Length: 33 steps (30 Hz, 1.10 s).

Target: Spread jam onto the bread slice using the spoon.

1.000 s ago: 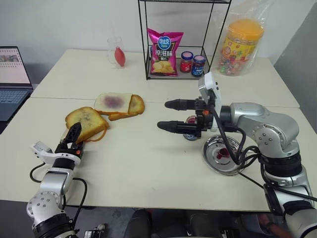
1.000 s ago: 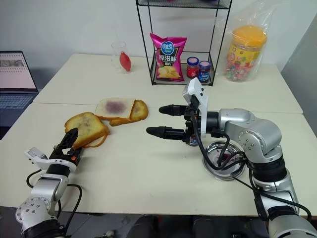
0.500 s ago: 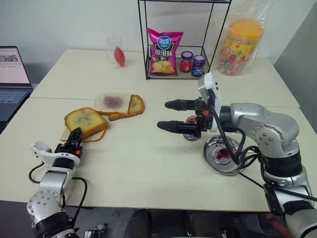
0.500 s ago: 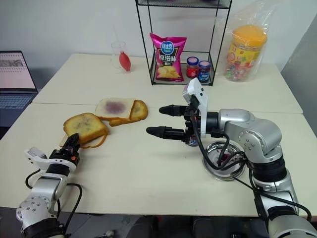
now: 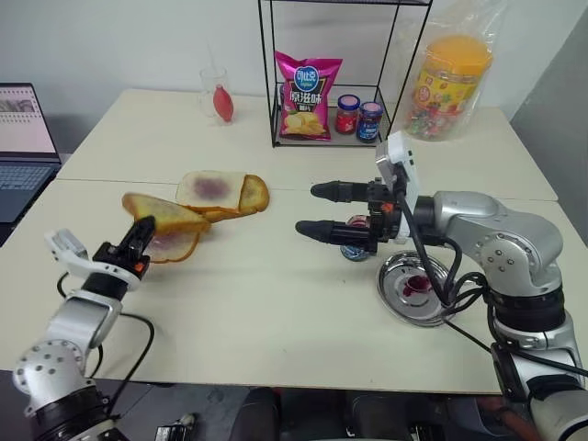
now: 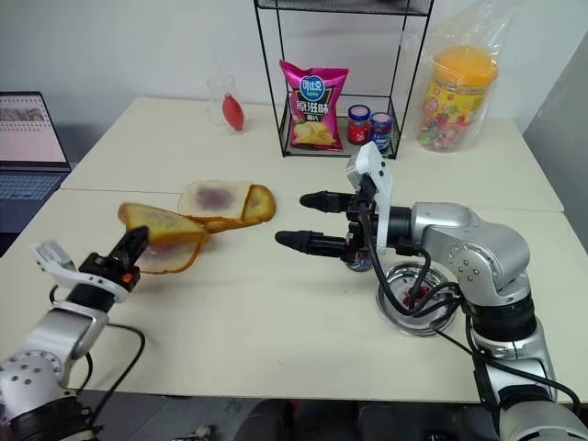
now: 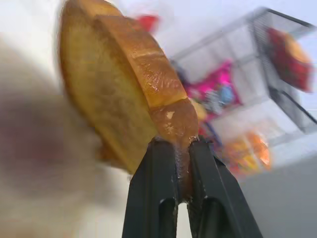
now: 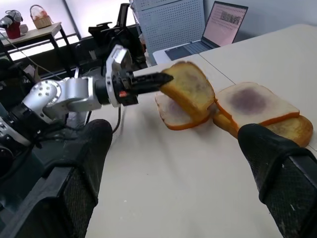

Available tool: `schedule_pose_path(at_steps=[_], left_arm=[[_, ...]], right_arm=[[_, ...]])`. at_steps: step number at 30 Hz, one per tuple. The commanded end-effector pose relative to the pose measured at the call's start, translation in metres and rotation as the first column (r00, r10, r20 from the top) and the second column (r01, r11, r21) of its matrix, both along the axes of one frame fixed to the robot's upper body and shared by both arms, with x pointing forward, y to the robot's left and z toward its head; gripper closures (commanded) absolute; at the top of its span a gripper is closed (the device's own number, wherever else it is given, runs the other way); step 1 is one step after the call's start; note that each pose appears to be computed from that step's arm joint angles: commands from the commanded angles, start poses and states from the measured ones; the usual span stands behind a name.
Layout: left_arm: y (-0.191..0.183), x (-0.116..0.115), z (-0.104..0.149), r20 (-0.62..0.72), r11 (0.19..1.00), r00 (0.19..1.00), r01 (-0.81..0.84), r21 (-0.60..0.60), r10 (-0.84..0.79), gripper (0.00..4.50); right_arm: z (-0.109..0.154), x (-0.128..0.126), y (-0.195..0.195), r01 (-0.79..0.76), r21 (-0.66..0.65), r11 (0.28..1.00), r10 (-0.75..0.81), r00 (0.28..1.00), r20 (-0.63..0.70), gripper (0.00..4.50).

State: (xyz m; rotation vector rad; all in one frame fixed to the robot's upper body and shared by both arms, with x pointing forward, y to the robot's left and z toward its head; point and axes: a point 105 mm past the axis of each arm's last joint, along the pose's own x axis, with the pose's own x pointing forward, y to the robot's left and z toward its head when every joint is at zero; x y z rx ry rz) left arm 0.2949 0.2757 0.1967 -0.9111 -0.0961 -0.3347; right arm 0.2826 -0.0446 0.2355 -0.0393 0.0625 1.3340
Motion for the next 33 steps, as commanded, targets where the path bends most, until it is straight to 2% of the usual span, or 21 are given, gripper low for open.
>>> schedule_pose_path(at_steps=[1, 6, 10, 12, 15, 19, 28, 30, 33], left_arm=[[-0.054, -0.016, 0.034, 0.088, 0.972, 0.97, 0.218, 0.087, -0.225, 4.49], [-0.1, -0.018, 0.019, 0.023, 0.909, 0.914, 0.4, 0.12, -0.405, 4.49], [-0.134, -0.019, -0.026, -0.135, 0.833, 0.842, 0.537, 0.13, -0.522, 4.49], [-0.139, -0.014, -0.054, -0.222, 0.826, 0.825, 0.551, 0.119, -0.519, 4.49], [-0.137, -0.011, -0.08, -0.3, 0.817, 0.805, 0.564, 0.121, -0.511, 4.49], [-0.131, -0.011, -0.105, -0.38, 0.809, 0.788, 0.569, 0.146, -0.485, 4.49], [-0.111, -0.009, -0.111, -0.389, 0.836, 0.822, 0.514, 0.192, -0.416, 4.49], [-0.109, -0.012, -0.112, -0.389, 0.837, 0.824, 0.511, 0.195, -0.412, 3.87], [-0.107, -0.015, -0.113, -0.39, 0.842, 0.827, 0.503, 0.194, -0.405, 3.38]], right_arm=[[0.012, -0.009, -0.003, 0.001, 0.039, 0.999, -0.003, 0.999, 0.04, 0.0], [0.012, -0.009, -0.002, 0.02, 0.053, 0.998, -0.021, 0.999, 0.035, 0.0], [0.012, -0.009, -0.002, 0.045, 0.065, 0.997, -0.047, 0.998, 0.035, 0.0], [0.011, -0.009, -0.004, 0.062, 0.064, 0.996, -0.064, 0.997, 0.036, 0.0], [0.011, -0.009, -0.006, 0.083, 0.067, 0.994, -0.085, 0.996, 0.032, 0.0], [0.011, -0.009, -0.009, 0.103, 0.067, 0.992, -0.105, 0.994, 0.032, 0.0], [0.01, -0.009, -0.011, 0.125, 0.065, 0.99, -0.128, 0.991, 0.031, 0.0], [0.01, -0.009, -0.011, 0.125, 0.064, 0.99, -0.127, 0.991, 0.03, 0.0], [0.009, -0.009, -0.011, 0.125, 0.062, 0.99, -0.127, 0.991, 0.029, 0.0]])
